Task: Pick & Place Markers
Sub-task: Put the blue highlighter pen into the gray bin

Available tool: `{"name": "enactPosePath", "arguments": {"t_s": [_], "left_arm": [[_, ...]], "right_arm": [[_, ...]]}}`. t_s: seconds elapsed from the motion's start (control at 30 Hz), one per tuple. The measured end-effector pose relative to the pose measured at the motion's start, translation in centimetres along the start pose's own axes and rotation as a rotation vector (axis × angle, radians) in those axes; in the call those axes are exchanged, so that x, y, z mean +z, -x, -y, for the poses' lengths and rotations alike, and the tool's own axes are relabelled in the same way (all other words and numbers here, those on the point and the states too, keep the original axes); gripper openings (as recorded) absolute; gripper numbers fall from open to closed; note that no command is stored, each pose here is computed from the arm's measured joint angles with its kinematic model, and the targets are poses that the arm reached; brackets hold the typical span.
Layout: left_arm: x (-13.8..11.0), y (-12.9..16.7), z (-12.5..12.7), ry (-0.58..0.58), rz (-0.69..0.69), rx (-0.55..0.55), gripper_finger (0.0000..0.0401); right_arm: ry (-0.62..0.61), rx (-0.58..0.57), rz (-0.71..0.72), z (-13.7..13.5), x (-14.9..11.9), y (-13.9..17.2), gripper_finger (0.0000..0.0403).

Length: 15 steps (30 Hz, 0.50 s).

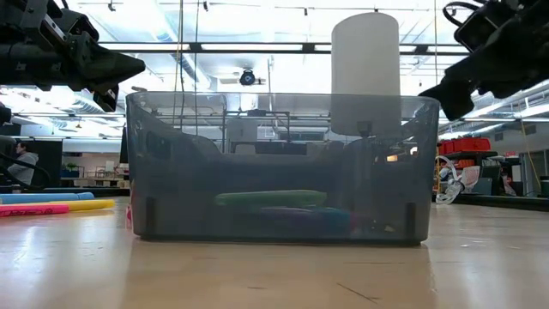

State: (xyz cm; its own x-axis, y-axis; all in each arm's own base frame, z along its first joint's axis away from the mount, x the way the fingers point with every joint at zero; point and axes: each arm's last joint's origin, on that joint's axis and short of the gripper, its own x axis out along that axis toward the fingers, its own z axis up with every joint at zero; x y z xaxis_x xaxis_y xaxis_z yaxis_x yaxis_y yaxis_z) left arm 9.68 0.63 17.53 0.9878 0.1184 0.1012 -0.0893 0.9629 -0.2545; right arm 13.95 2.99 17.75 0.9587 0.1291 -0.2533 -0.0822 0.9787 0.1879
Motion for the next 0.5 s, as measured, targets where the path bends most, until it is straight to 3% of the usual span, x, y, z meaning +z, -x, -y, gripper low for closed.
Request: {"name": "enactPosePath", "arguments": {"t_s": [0.5], "left_arm": [[0.0,0.0,0.0,0.0,0.0,0.0,0.0023]], "right_arm": [[-0.016,-0.187,0.164,3.2,-1.5,1.4,0.0251]]}}
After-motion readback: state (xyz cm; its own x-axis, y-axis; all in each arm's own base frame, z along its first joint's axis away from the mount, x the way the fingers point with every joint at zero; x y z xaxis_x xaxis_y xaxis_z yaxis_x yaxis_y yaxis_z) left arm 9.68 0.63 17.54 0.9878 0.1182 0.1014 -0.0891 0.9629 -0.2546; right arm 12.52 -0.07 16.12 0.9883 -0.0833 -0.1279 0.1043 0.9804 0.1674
